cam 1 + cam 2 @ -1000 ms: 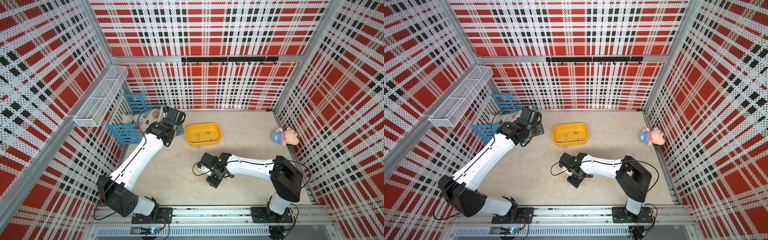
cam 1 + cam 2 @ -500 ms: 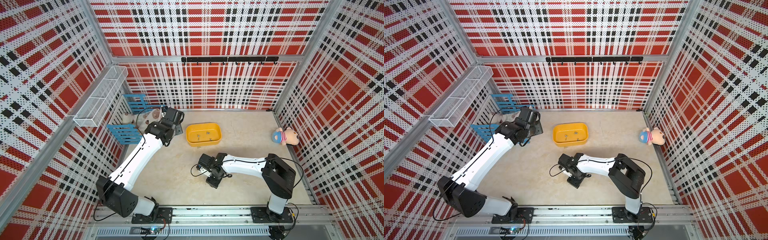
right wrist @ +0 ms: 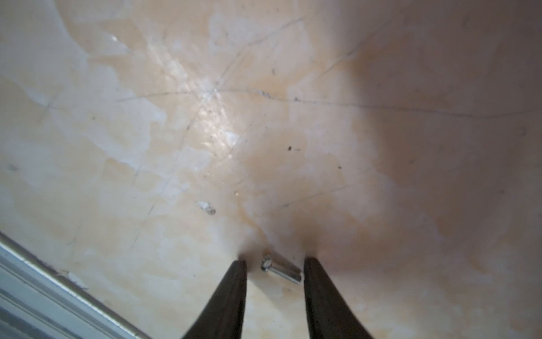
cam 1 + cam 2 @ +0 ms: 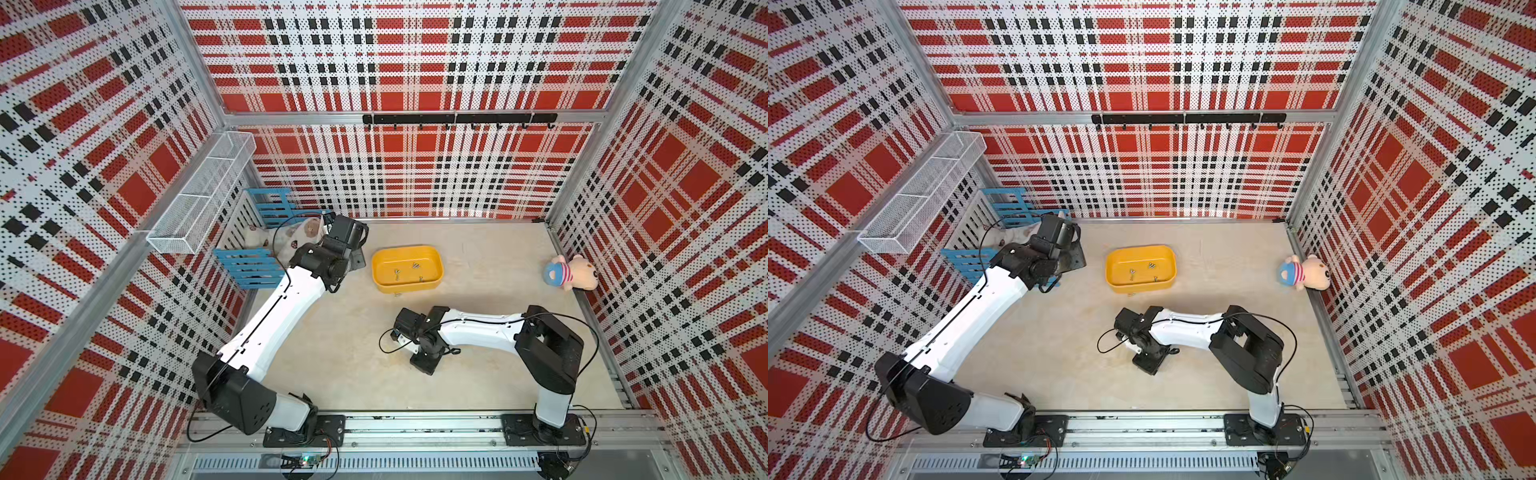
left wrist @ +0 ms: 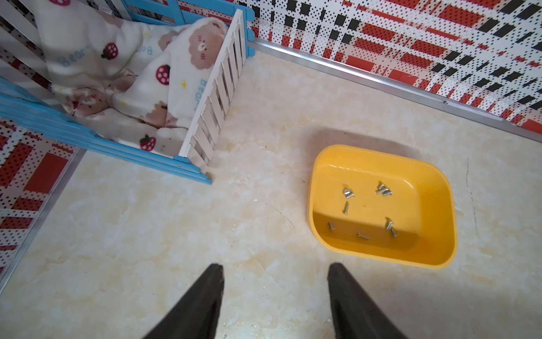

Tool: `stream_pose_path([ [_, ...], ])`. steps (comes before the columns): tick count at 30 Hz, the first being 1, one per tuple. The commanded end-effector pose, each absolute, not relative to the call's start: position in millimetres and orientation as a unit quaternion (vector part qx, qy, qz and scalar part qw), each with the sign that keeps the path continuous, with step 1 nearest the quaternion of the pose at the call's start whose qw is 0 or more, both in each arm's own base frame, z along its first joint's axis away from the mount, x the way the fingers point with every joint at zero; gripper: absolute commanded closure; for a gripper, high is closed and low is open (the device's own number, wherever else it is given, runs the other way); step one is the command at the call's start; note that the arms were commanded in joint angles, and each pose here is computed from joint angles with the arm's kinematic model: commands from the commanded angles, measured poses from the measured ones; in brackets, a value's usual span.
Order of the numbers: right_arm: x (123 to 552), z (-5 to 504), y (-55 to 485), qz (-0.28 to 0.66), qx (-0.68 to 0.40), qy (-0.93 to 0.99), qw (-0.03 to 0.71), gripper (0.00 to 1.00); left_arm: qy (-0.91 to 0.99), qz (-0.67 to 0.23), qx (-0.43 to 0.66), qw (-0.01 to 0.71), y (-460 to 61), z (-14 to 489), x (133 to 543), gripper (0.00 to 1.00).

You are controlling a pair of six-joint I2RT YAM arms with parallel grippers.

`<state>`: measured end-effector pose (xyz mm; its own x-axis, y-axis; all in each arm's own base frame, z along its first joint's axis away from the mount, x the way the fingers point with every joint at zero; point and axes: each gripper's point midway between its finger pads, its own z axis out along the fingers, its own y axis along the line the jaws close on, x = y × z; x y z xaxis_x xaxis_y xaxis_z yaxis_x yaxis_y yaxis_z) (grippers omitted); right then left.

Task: Put the screws on the desktop into the storage box
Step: Pick up the screw from the center of the board.

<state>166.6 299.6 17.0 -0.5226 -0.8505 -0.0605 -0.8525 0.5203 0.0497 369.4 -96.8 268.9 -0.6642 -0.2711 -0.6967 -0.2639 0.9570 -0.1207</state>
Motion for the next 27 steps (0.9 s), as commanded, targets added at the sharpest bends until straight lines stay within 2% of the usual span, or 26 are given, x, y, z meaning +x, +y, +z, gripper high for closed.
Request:
stream_pose_path([
  [1,167,13,303,0.034,-0.49,0.871,0.016,0.67,0.905,-0.013,-0.149,0.398,-95,281,371,0.37],
  [11,170,17,298,0.023,-0.479,0.877,0.025,0.82,0.904,-0.012,-0.15,0.4,-94,282,370,0.37],
  [27,185,55,310,0.031,-0.467,0.88,0.078,0.95,0.904,-0.011,-0.151,0.4,-93,281,369,0.37],
])
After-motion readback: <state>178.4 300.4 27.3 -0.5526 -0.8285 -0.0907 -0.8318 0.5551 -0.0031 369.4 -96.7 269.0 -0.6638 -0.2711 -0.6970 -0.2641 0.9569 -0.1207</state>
